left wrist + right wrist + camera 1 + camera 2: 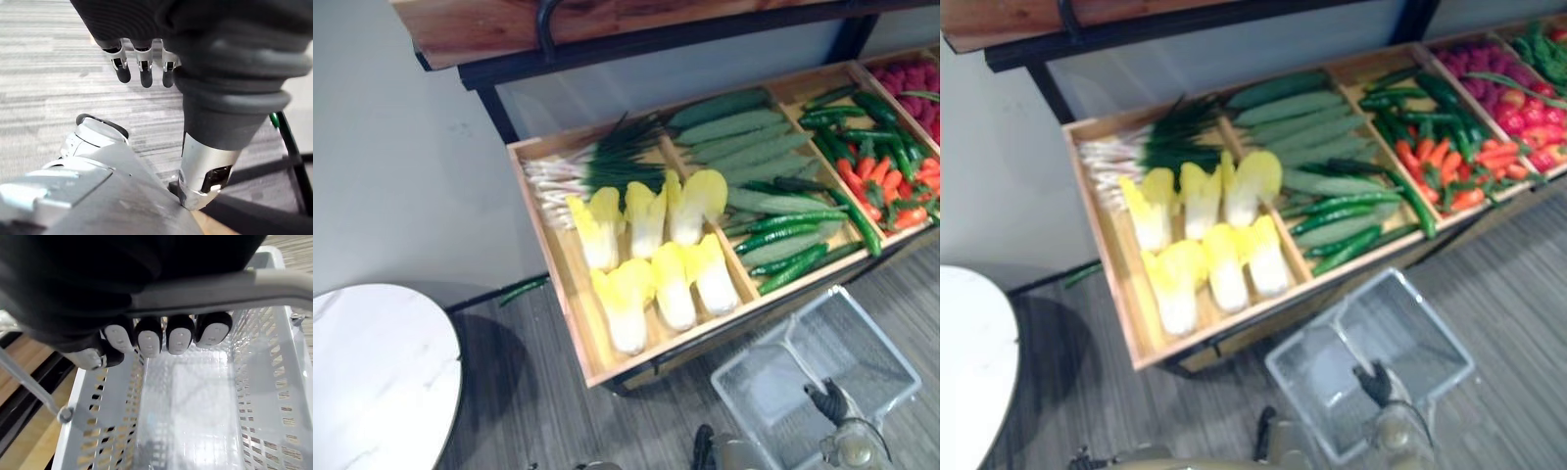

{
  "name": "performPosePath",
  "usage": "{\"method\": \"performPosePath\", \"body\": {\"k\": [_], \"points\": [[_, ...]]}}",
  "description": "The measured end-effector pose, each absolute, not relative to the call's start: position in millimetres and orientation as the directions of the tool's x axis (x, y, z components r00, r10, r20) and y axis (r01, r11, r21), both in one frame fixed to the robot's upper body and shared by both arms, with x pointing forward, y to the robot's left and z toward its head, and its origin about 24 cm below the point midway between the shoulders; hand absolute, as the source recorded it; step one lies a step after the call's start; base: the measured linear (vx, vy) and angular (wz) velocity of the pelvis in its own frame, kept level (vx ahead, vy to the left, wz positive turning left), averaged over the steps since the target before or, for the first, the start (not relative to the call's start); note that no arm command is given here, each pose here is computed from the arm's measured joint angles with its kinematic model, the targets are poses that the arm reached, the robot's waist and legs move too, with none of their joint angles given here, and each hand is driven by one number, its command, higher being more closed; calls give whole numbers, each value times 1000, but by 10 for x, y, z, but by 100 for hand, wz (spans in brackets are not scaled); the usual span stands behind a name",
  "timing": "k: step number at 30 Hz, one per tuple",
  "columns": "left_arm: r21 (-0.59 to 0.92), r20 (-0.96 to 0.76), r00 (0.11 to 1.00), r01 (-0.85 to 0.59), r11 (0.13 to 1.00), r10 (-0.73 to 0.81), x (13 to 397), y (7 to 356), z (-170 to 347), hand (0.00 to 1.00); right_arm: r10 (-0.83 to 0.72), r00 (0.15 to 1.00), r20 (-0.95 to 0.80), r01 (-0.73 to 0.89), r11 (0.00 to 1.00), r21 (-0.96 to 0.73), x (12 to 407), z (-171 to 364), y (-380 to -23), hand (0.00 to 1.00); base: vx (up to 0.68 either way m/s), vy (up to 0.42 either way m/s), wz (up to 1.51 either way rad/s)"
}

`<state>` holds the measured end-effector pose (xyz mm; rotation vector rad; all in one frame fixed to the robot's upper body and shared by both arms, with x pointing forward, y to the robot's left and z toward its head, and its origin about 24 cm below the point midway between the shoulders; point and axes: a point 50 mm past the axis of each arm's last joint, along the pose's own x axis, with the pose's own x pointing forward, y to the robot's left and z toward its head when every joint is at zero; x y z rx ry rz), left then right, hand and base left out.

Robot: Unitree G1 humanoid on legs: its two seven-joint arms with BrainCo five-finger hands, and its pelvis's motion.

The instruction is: Pick vegetable in the basket

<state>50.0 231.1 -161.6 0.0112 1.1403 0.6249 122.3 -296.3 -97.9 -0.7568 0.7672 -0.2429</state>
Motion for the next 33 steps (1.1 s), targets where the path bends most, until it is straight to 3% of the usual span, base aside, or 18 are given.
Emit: {"method": "performPosePath", "body": {"k": [1,3,4,7,12,20,23,25,29,32,33], "points": [[316,-843,263,-466,827,470,497,2309,-1616,0,-505,664,-551,-27,720,-693,1112,-1016,-3028,100,170,-152,116],[320,-841,246,-492,810,482,490,2283,-1622,0,-653,485,-582,149,717,-681,742,-1114,-3210,100,167,-115,109],[325,-838,231,-516,793,494,491,2266,-1624,0,-713,357,-604,264,697,-667,525,-1172,-3267,100,124,-47,83],[327,-841,175,-591,738,513,425,2242,-1636,0,-732,193,-653,424,662,-618,240,-1280,-3203,100,33,51,51],[332,-848,50,-725,603,528,276,2204,-1657,0,-715,114,-690,515,636,-574,92,-1357,-3060,100,-42,134,10],[308,-838,-199,-941,140,508,-63,2398,-1620,0,-680,8,-733,573,604,-555,-96,-1430,-2955,100,-106,82,-3],[290,-832,-222,-955,56,508,-38,2422,-1608,0,-674,-25,-738,571,596,-564,-167,-1434,-2978,100,-9,12,2],[264,-801,-182,-962,63,570,98,2490,-1534,0,-667,-31,-744,565,602,-564,-187,-1448,-2945,100,27,-1,10],[156,-638,85,-959,236,766,723,2699,-1150,0,-650,-37,-759,543,625,-561,-242,-1481,-2848,100,70,-14,20],[121,-382,361,-893,433,851,1274,2703,-633,0,-653,22,-757,489,667,-561,-145,-1481,-2824,100,58,-3,9],[122,-343,408,-874,471,846,1360,2672,-557,0,-655,38,-754,480,674,-561,-126,-1477,-2821,100,50,13,6]]}}
